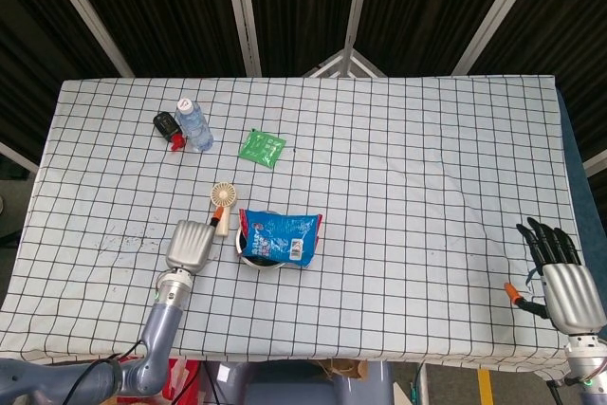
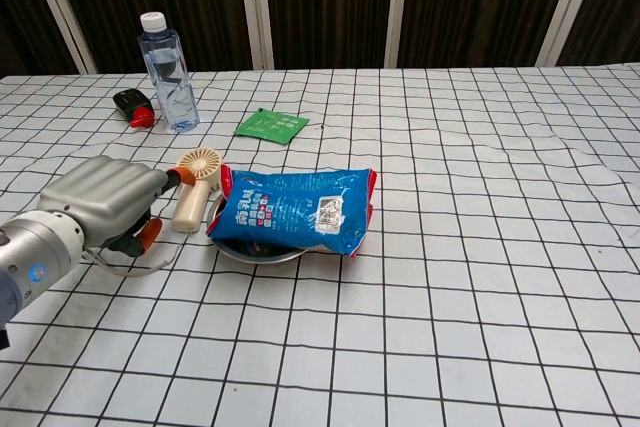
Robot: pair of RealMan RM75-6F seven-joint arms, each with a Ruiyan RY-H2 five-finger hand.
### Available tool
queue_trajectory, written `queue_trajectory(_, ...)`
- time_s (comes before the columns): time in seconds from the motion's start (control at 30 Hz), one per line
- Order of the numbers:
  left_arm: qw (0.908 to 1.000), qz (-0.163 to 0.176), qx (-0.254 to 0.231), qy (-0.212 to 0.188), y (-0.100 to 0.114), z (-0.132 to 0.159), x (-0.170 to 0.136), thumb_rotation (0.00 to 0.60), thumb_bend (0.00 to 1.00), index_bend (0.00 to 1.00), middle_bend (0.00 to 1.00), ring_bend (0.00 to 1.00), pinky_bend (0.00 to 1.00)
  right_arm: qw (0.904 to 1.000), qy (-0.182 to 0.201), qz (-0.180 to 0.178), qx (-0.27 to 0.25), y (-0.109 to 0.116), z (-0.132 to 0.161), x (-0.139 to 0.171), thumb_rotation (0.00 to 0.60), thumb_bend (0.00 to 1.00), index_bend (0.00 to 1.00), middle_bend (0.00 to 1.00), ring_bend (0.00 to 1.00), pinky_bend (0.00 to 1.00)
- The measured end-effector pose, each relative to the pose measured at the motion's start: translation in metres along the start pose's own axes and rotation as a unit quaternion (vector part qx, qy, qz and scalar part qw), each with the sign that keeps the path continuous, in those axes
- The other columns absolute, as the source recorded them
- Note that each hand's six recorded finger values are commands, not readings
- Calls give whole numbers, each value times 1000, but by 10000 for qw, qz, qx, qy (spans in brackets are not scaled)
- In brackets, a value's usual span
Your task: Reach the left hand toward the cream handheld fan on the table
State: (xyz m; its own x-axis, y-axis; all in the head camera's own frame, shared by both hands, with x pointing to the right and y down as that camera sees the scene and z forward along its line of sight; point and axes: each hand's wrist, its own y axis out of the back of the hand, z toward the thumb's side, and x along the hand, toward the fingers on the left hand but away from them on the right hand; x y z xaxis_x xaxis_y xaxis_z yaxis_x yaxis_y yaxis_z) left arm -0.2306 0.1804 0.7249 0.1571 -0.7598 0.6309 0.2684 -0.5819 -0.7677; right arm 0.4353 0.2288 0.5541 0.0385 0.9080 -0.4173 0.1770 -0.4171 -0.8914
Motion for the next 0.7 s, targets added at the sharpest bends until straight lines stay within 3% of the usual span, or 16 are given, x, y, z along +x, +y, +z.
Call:
queue_trajectory(0.17,9983,396,-420,0,23,-2,-1,600,717,35,768,664,775,10000,1,-6,6,0,0,0,600,279,101,0,0,0)
queue_trajectory(0.3,9933,825,-805,-59,50,-6,-7,600,572,0,648,556,683,10000,1,-11,9,0,0,0,600,279,101,0,0,0)
queue_trajectory(0.5,9847,1355,-1095,-105,81,-28,-30,600,395,0,320,308,413,10000,-2,-17,21,0,0,0,600,279,101,0,0,0)
queue_trajectory(0.63,9816,1502,-1181,-5,84,-58,-57,600,292,0,90,89,160,10000,-1,-28,39,0,0,0,600,279,101,0,0,0)
queue_trajectory(0.7,9817,1477,-1199,96,80,-73,-70,600,251,0,25,23,62,10000,-2,-33,48,0,0,1,600,279,101,0,0,0)
